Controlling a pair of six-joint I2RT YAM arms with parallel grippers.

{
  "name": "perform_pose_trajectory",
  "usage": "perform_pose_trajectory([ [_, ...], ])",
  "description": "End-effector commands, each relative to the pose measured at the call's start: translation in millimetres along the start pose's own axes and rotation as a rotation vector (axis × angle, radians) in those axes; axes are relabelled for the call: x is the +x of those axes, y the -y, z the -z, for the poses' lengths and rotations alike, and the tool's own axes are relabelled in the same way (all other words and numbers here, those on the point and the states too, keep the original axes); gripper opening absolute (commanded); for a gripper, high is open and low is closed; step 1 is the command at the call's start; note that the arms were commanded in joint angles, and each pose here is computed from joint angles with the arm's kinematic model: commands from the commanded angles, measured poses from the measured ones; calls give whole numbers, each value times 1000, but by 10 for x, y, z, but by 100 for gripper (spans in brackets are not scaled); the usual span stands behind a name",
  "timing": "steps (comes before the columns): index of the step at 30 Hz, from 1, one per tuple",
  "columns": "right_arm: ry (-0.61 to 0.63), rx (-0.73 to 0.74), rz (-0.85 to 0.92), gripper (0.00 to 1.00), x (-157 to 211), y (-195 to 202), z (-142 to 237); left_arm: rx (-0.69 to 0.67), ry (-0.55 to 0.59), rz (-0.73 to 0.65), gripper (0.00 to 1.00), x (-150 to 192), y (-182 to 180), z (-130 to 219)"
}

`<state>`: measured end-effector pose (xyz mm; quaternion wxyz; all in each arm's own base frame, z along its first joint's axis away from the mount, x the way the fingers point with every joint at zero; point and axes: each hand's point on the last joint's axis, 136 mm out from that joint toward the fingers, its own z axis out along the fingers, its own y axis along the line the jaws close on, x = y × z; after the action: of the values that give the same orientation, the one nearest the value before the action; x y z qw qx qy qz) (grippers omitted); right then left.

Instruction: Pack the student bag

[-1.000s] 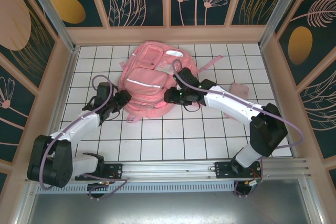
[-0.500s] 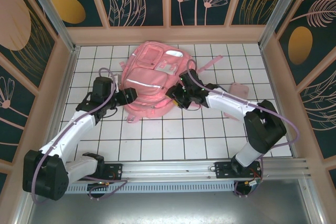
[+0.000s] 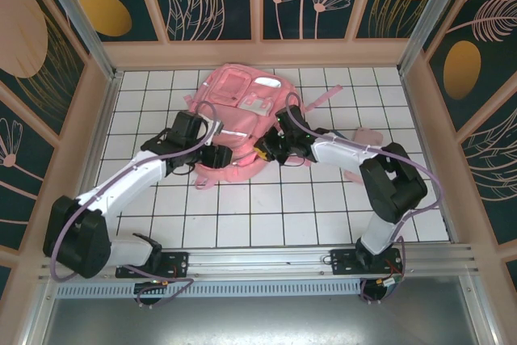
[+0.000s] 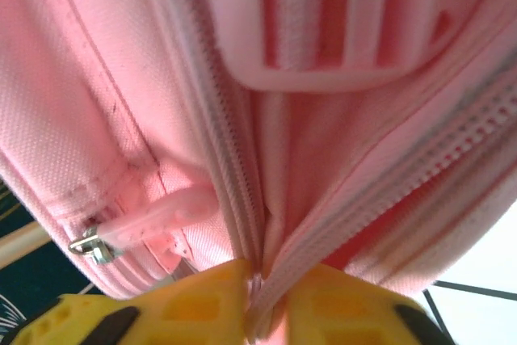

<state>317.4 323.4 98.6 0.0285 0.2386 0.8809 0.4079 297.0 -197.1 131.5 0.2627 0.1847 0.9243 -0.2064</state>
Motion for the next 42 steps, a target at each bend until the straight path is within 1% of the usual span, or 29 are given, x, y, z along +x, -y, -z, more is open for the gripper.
perform_pose_trajectory([
  [1,28,-90,134,11,-235,-316,-58,-69,-110,-120,66,152,-119,-103],
  [3,-4,-155,297,6,-228,-523,-91,-55,-95,-146,66,39,-89,-141],
  [5,-4,-187,397,5,-222,-638,-75,-7,-77,-202,67,5,-6,-173],
  [8,-8,-322,537,5,-117,-876,85,31,-73,-319,68,33,46,-187],
  [9,-10,-364,574,5,-78,-945,147,17,-59,-354,68,-4,23,-186],
  [10,-10,-392,596,5,-61,-996,197,-15,-76,-370,68,79,-58,-233],
  [12,-3,-410,623,5,-76,-1035,245,-74,-76,-402,66,34,-158,-249],
  [14,6,-380,620,5,-132,-982,194,-121,-81,-438,65,3,-241,-255],
  [16,16,-302,604,5,-221,-833,59,-164,-79,-474,66,-24,-308,-232],
  [17,25,-244,589,5,-275,-698,-33,-180,-70,-488,66,-53,-326,-215],
  [20,80,-86,554,6,-446,-339,-233,-162,-69,-509,68,-52,-292,-205],
  [22,99,-26,544,7,-522,-202,-291,-149,-81,-509,68,-18,-279,-214],
  [24,110,-2,540,14,-545,-175,-285,-143,-76,-507,68,-26,-266,-211],
  [25,112,1,544,20,-541,-208,-259,-139,-71,-503,68,-31,-257,-210],
  [28,118,14,569,43,-482,-335,-94,-141,-54,-468,68,-64,-249,-186],
  [29,124,13,582,49,-446,-385,-6,-140,-37,-452,69,-97,-232,-165],
  [32,133,25,613,57,-325,-422,222,-139,29,-381,70,-220,-184,-80],
  [35,141,95,634,62,-203,-323,358,-154,90,-275,71,-305,-179,23],
  [37,145,139,657,63,-95,-269,395,-181,135,-197,72,-352,-211,104],
  [39,147,180,674,64,8,-219,386,-218,180,-105,73,-380,-275,194],
  [42,132,199,708,64,189,-234,320,-276,245,45,75,-392,-384,334],
])
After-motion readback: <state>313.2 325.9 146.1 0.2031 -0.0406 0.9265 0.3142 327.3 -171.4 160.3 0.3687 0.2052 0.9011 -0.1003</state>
